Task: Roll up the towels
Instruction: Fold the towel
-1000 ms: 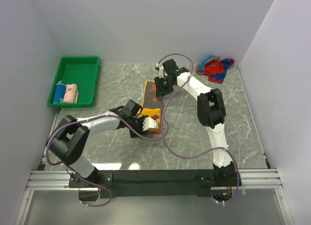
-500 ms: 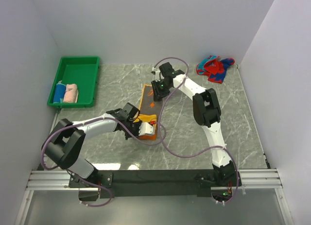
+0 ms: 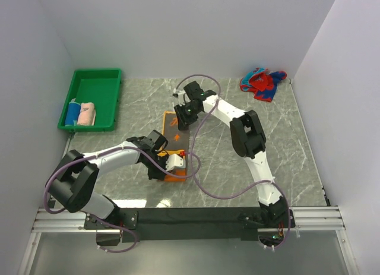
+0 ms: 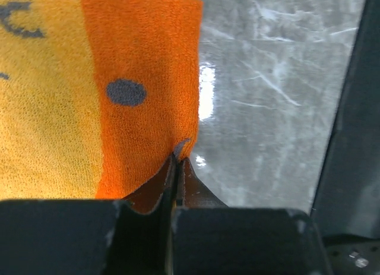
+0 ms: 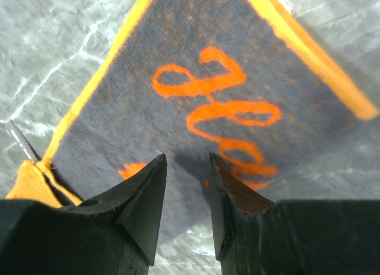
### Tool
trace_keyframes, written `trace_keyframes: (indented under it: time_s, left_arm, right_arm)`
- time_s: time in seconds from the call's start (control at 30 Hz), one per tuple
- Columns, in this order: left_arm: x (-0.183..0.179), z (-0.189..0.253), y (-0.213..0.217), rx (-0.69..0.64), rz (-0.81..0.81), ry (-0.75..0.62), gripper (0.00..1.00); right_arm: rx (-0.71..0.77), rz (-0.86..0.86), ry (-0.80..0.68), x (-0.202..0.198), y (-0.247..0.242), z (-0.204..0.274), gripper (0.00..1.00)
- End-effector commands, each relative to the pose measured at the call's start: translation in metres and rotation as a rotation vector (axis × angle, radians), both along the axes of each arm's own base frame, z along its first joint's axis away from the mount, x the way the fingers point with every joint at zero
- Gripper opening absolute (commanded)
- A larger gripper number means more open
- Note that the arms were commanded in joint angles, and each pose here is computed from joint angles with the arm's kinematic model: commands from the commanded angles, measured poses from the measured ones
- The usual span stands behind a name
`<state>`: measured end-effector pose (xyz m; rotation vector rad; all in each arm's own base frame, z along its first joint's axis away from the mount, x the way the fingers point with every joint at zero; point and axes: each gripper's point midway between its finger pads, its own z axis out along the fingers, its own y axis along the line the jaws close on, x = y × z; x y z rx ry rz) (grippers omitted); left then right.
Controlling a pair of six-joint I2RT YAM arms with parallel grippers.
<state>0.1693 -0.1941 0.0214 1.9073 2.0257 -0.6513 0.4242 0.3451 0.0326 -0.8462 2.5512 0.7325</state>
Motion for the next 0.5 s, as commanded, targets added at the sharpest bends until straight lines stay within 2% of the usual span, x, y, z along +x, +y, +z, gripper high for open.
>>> trace_keyframes:
  time_s: [0.0, 0.07, 0.13, 0.2, 0.23, 0.3, 0.37, 0.47]
  left_arm:
    - [-0.010, 0.016, -0.008, -0.030, 0.008, 0.065, 0.02]
    - [-0.008, 0.017, -0.009, -0.032, 0.007, 0.060, 0.03]
    - [-0.007, 0.016, -0.009, -0.031, 0.003, 0.050, 0.04]
    - [-0.006, 0.015, -0.008, -0.029, 0.004, 0.042, 0.13]
    - [-0.006, 0.014, -0.008, -0.029, 0.002, 0.041, 0.25]
    - [-0.008, 0.016, -0.007, -0.037, -0.002, 0.037, 0.36]
    - [-0.010, 0.018, -0.007, -0.046, -0.005, 0.035, 0.45]
    - [-0.006, 0.025, -0.008, -0.072, 0.014, -0.009, 0.51]
  right_arm:
    - [0.095, -0.014, -0.086, 0.001, -0.017, 0.072, 0.42]
    - [0.143, -0.014, -0.055, -0.016, -0.025, 0.090, 0.42]
    - [0.214, 0.015, 0.039, -0.043, -0.017, 0.099, 0.41]
    - [0.241, 0.024, 0.139, -0.069, -0.013, 0.092, 0.40]
    - [0.280, 0.044, 0.193, -0.082, -0.007, 0.094, 0.38]
    - [0.294, 0.067, 0.253, -0.102, 0.001, 0.083, 0.37]
    - [0.323, 0.080, 0.336, -0.121, 0.007, 0.076, 0.34]
    - [0.348, 0.101, 0.408, -0.139, 0.014, 0.070, 0.29]
